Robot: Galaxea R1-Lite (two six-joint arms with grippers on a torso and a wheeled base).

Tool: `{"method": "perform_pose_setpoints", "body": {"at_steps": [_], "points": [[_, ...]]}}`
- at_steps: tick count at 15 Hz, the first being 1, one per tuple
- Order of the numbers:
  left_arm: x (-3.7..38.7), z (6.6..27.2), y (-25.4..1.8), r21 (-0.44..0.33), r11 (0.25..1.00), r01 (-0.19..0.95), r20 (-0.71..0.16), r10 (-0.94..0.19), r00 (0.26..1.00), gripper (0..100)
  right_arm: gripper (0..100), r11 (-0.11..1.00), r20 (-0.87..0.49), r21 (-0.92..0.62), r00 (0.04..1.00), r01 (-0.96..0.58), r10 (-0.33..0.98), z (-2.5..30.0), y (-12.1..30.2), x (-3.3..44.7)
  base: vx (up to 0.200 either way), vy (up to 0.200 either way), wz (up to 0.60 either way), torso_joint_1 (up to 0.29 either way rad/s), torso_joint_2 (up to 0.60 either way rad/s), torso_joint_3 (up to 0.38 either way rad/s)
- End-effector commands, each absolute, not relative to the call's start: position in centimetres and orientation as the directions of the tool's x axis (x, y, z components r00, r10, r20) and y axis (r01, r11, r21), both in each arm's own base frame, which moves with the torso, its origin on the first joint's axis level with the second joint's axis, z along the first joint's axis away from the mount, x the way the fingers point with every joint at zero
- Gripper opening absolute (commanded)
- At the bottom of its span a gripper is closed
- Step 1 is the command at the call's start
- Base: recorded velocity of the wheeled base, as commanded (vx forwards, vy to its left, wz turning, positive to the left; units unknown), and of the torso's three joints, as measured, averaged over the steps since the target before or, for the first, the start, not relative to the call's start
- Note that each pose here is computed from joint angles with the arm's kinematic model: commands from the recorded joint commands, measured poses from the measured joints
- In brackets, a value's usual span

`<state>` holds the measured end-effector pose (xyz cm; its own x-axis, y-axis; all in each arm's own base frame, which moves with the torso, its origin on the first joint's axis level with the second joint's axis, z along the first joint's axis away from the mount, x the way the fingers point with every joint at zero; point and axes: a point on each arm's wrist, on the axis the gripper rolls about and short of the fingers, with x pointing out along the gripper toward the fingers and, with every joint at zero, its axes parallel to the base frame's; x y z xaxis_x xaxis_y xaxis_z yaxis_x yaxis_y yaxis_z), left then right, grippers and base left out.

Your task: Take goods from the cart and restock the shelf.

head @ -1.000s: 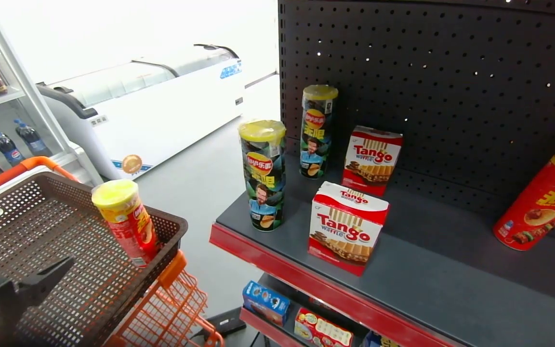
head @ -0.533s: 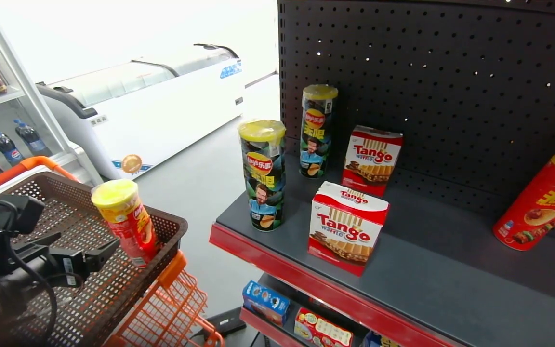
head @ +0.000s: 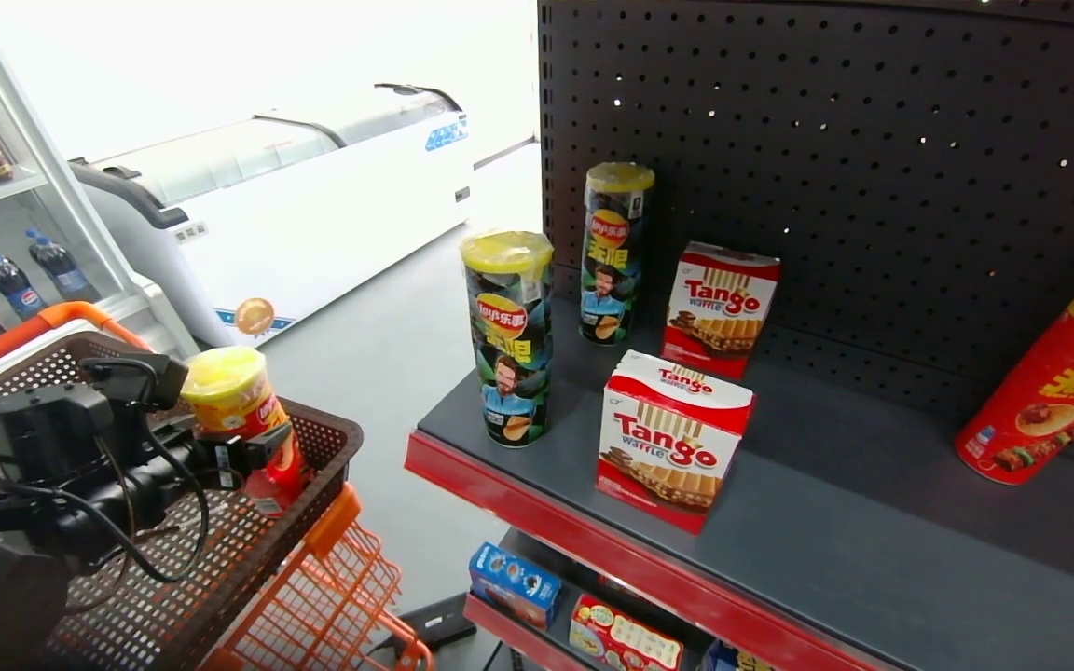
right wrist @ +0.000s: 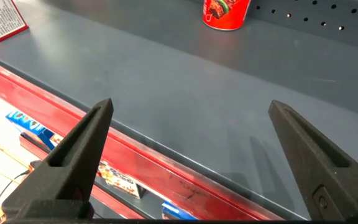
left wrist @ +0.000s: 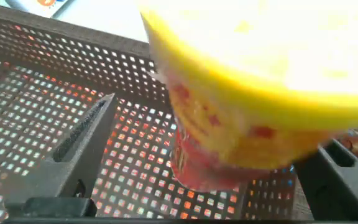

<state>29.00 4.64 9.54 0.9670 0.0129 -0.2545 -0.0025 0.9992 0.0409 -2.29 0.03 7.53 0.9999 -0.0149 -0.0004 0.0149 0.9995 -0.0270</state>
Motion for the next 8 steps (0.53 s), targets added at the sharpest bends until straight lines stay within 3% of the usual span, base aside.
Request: {"method": "perform_pose_setpoints", "body": {"at_steps": [1,7,8], "points": [[30.3,7.7,4.6,0.038,0.999,0.008,-0.299,0.003,0.954,100,100,1.000,-0.002,-0.028,1.000,0.015,-0.015,7.5,0.0,-2.3,0.000,0.000,0.00,0.000,0.00,0.000],[33.0,7.7,3.4,0.053,0.997,0.053,-0.208,-0.041,0.977,100,100,1.000,-0.002,-0.028,1.000,0.014,-0.014,7.5,0.0,-2.3,0.000,0.000,0.00,0.000,0.00,0.000],[33.3,8.0,3.2,0.055,0.997,0.060,-0.194,-0.048,0.980,0,100,1.000,-0.002,-0.028,1.000,0.015,-0.015,7.5,0.0,-2.3,0.000,0.000,0.00,0.000,0.00,0.000]]}}
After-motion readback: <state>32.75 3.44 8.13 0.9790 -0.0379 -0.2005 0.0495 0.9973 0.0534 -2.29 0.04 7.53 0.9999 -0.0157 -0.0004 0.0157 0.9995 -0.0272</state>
